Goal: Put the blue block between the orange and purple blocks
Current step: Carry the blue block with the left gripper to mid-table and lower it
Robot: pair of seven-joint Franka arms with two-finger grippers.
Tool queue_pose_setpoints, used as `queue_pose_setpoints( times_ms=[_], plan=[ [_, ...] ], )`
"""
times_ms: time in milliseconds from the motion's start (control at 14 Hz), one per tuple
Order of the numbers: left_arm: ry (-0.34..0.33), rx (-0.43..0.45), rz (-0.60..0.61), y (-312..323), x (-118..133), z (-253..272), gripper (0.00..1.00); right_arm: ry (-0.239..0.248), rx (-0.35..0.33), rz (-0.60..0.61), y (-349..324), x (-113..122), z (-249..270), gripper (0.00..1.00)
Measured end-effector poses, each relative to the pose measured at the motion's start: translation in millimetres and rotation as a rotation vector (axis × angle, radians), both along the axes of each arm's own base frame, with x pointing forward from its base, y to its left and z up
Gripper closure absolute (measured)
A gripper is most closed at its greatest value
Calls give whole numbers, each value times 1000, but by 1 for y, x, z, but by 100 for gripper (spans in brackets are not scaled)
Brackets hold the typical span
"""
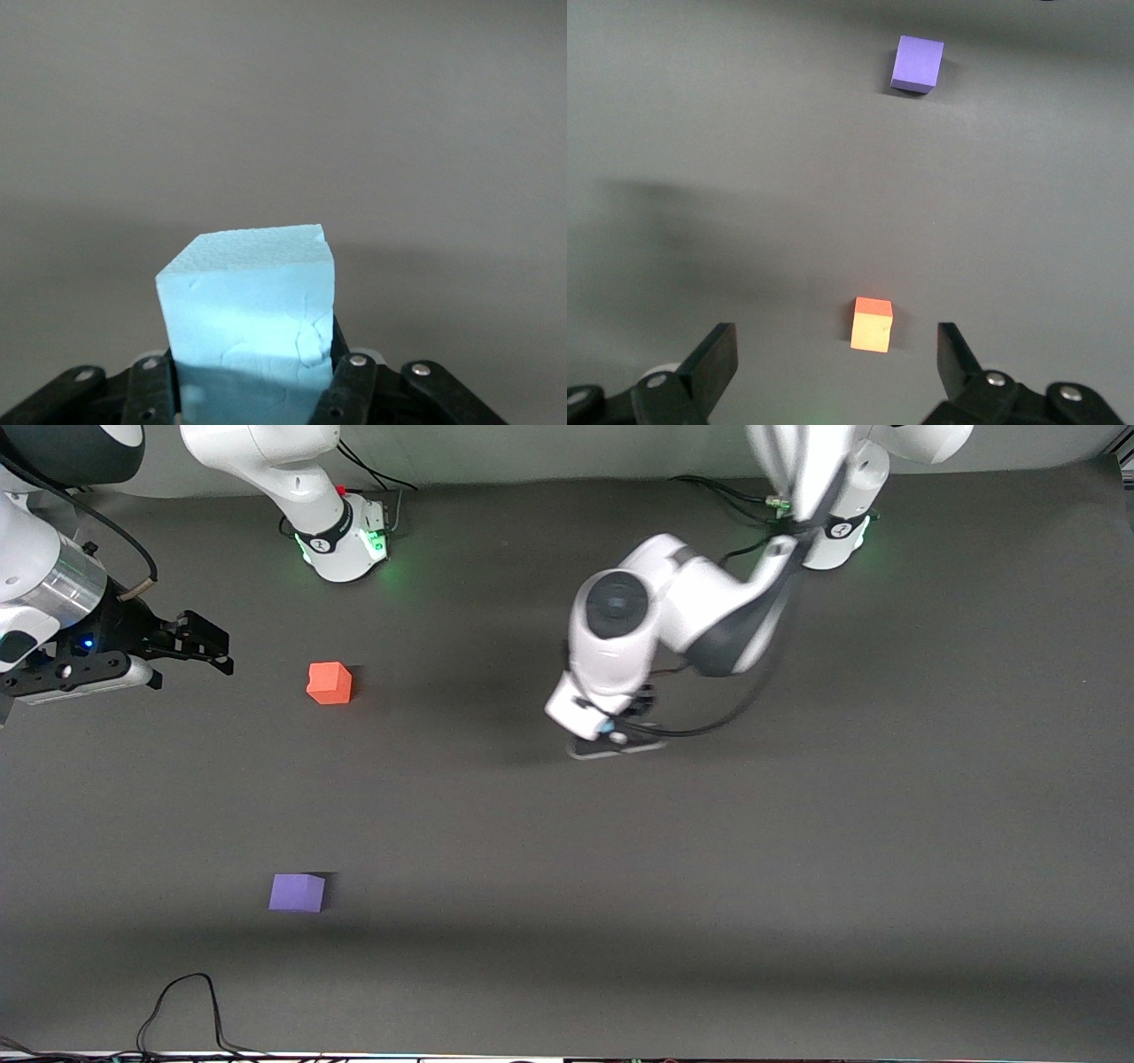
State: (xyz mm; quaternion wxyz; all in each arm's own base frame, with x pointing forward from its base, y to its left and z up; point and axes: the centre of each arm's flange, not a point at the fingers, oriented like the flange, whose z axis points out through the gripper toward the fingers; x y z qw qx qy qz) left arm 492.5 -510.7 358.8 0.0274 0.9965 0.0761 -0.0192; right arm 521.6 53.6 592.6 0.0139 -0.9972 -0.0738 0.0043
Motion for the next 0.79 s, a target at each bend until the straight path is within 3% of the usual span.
queue_pose_setpoints(
  times_ms=[357,500,786],
  plan=[
    [-32,45,-83,-81,-76,-134,44,0,0,0,0,0,0,0],
    [-55,68,-91,-88,-86,-171,44,0,0,0,0,0,0,0],
    [-62,70,-91,-89,-84,-169,47,0,0,0,0,0,0,0]
  ],
)
